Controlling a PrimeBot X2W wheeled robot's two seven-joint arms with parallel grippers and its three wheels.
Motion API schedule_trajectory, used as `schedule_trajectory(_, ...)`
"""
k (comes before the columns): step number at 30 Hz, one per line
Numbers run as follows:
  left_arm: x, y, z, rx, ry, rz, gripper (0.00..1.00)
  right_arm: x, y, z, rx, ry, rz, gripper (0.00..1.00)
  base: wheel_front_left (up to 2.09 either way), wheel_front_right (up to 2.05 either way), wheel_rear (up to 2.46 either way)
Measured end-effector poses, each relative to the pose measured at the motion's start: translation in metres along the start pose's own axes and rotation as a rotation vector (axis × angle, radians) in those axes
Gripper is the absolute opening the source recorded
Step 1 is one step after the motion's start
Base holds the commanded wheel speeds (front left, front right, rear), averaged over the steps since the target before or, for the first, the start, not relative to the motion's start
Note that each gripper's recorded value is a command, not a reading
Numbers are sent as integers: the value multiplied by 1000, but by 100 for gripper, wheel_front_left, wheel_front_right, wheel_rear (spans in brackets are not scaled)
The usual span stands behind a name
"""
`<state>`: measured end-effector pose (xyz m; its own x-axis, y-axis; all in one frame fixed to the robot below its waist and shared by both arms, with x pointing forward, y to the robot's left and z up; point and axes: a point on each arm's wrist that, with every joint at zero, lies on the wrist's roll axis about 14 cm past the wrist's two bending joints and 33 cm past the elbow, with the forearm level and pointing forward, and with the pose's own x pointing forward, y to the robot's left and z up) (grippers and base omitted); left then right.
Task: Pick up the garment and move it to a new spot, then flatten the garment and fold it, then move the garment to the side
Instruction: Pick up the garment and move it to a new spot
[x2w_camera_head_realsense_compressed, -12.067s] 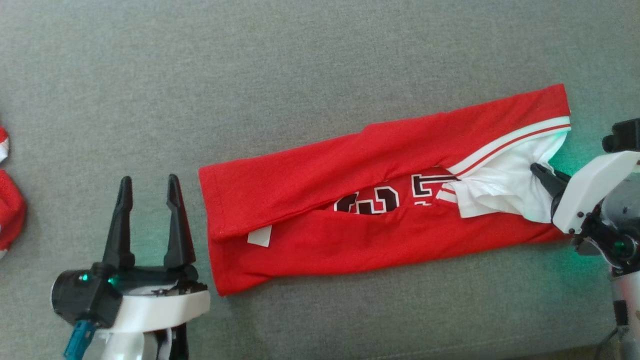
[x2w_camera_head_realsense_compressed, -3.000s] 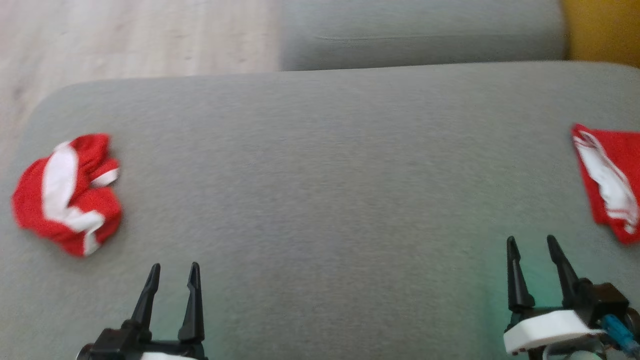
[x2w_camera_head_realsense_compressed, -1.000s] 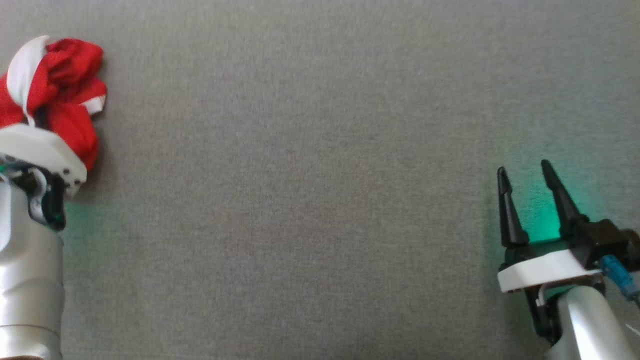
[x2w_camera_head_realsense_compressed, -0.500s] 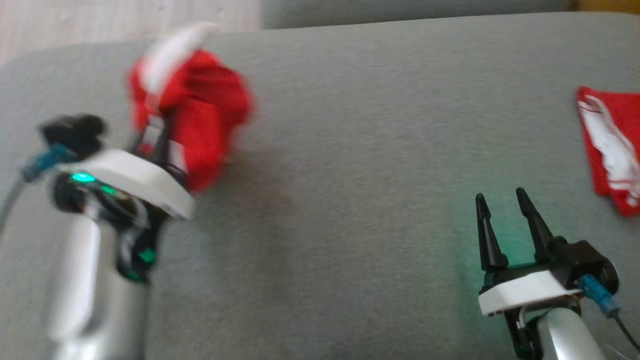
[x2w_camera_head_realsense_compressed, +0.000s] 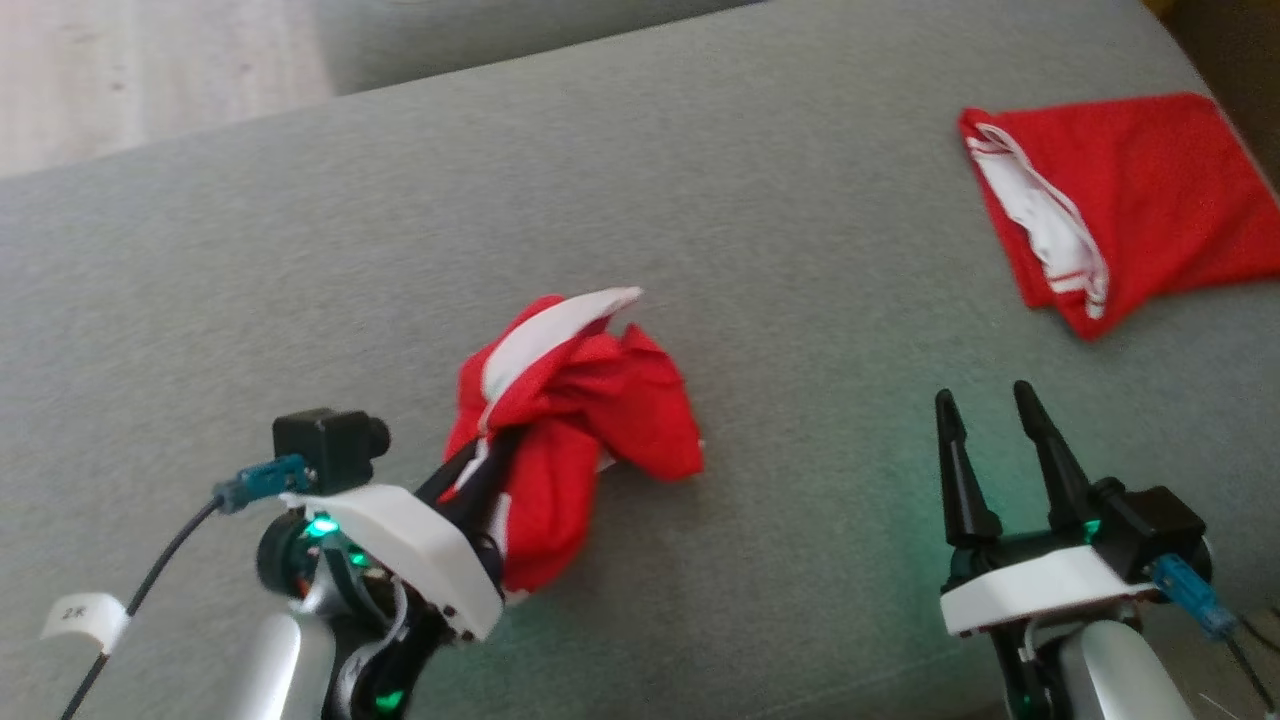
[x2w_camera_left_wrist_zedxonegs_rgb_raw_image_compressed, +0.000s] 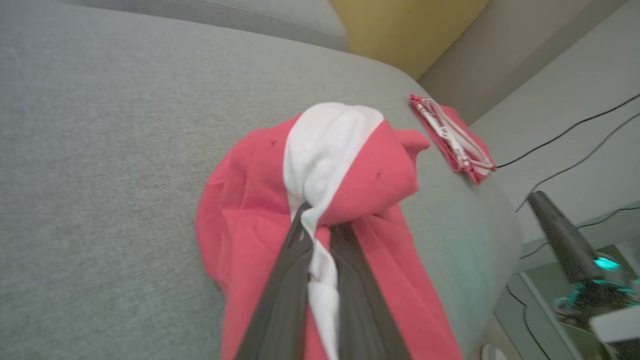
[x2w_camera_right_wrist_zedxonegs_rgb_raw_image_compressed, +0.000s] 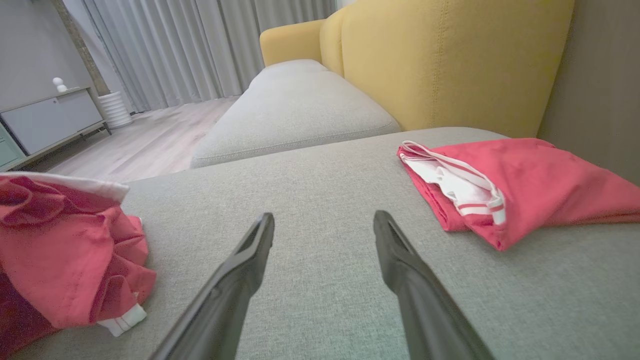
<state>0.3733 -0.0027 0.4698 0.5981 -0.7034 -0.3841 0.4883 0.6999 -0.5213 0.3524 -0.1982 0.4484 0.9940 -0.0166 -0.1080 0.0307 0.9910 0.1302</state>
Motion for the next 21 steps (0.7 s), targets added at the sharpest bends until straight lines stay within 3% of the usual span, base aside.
schedule_trajectory(8,42,58,-21,116,44,181,0,-12,-16,-3,11,11,-59,100,0,0,0)
schedule_trajectory(9,46,62,-21,130,41,194,11,-13,-18,-3,11,11,-66,100,0,0,0)
schedule_trajectory(10,49,65,-21,143,35,205,34,-14,-19,-3,10,11,-71,100,0,0,0)
schedule_trajectory(11,52,68,-20,156,22,212,60,-15,-20,-2,10,11,-75,100,0,0,0)
schedule_trajectory(12,53,70,-19,163,8,223,100,-15,-21,-2,10,10,-77,100,0,0,0)
schedule_trajectory(21,32,68,13,219,-271,253,100,-13,-22,14,-22,-41,-71,100,0,0,0)
